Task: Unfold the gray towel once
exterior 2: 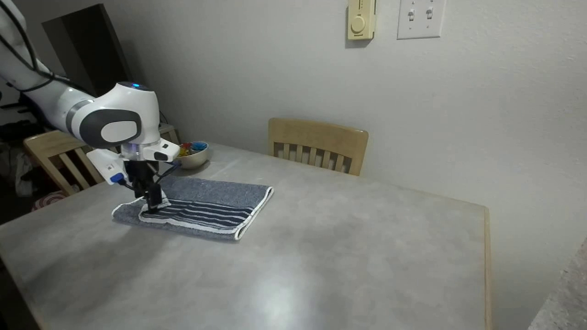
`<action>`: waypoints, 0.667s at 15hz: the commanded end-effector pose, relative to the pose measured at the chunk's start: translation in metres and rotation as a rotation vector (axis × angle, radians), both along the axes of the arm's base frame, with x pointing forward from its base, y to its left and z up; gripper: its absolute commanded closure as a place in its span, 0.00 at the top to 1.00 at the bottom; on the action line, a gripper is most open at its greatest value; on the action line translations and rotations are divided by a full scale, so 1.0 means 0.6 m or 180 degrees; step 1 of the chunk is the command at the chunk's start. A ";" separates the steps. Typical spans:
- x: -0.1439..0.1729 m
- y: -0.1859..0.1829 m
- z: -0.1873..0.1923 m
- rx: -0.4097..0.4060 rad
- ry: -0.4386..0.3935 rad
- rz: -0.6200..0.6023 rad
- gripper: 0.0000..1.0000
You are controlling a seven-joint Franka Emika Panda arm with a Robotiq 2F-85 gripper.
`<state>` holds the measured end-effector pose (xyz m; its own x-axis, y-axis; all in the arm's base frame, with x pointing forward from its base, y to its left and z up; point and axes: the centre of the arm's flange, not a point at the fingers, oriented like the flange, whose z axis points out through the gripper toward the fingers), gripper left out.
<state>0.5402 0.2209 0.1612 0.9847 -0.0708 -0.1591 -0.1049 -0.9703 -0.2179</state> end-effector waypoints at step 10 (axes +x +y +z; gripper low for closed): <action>-0.008 -0.016 0.005 0.0007 -0.0045 -0.0075 0.13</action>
